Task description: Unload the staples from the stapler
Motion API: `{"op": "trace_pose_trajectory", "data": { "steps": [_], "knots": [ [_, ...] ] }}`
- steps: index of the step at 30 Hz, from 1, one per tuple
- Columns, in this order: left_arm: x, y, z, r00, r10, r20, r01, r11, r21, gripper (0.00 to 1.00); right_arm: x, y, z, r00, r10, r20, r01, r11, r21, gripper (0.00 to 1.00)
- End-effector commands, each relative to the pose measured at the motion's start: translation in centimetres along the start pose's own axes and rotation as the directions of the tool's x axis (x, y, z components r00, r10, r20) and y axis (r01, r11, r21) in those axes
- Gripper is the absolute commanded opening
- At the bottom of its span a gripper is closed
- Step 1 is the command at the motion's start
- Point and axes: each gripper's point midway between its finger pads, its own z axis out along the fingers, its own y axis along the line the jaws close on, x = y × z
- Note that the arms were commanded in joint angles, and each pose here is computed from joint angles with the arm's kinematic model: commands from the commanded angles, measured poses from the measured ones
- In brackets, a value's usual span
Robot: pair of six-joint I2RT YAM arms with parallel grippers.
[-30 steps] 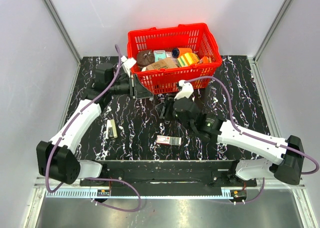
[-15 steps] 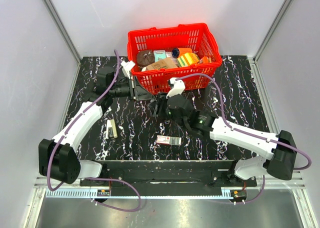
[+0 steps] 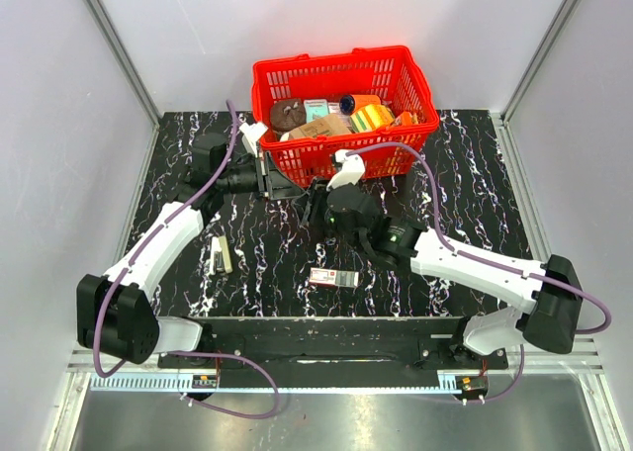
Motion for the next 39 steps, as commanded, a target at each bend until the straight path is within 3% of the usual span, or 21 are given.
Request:
{"op": "trace_pose_trajectory", "data": {
  "steps": [1, 15, 22, 30, 34, 39],
  "knots": [
    [-0.5, -1.6, -0.5, 0.999, 0.049, 0.021, -0.050, 0.998, 0.046, 0.00, -2.4, 0.5, 0.4, 0.996, 0.039, 0.082, -0.040, 0.999, 0.018, 0.41],
    [-0.1, -2.1, -0.7, 1.000, 0.026, 0.006, -0.027, 0.997, 0.071, 0.07, -2.6, 0.3, 0.8, 0.994, 0.027, 0.105, -0.030, 0.999, 0.025, 0.16],
    [-0.8, -1.6, -0.9, 0.998, 0.060, 0.011, -0.060, 0.998, 0.012, 0.47, -1.7, -1.0, 0.0, 0.997, 0.007, 0.075, -0.011, 0.998, 0.056, 0.08],
    [-2.4, 1.5, -2.1, 0.995, 0.094, 0.040, -0.088, 0.988, -0.130, 0.70, 1.8, -3.6, -2.2, 0.998, 0.024, -0.057, -0.018, 0.995, 0.099, 0.06],
    [-3.1, 3.5, -2.7, 0.989, 0.147, 0.034, -0.136, 0.967, -0.216, 0.73, 4.8, -6.0, -3.7, 0.985, 0.064, -0.157, -0.036, 0.984, 0.174, 0.07],
    [-2.2, 7.8, -3.0, 0.971, 0.234, -0.044, -0.234, 0.903, -0.359, 0.66, 9.3, -9.7, -5.3, 0.951, 0.147, -0.272, -0.056, 0.947, 0.316, 0.07]
  ]
}}
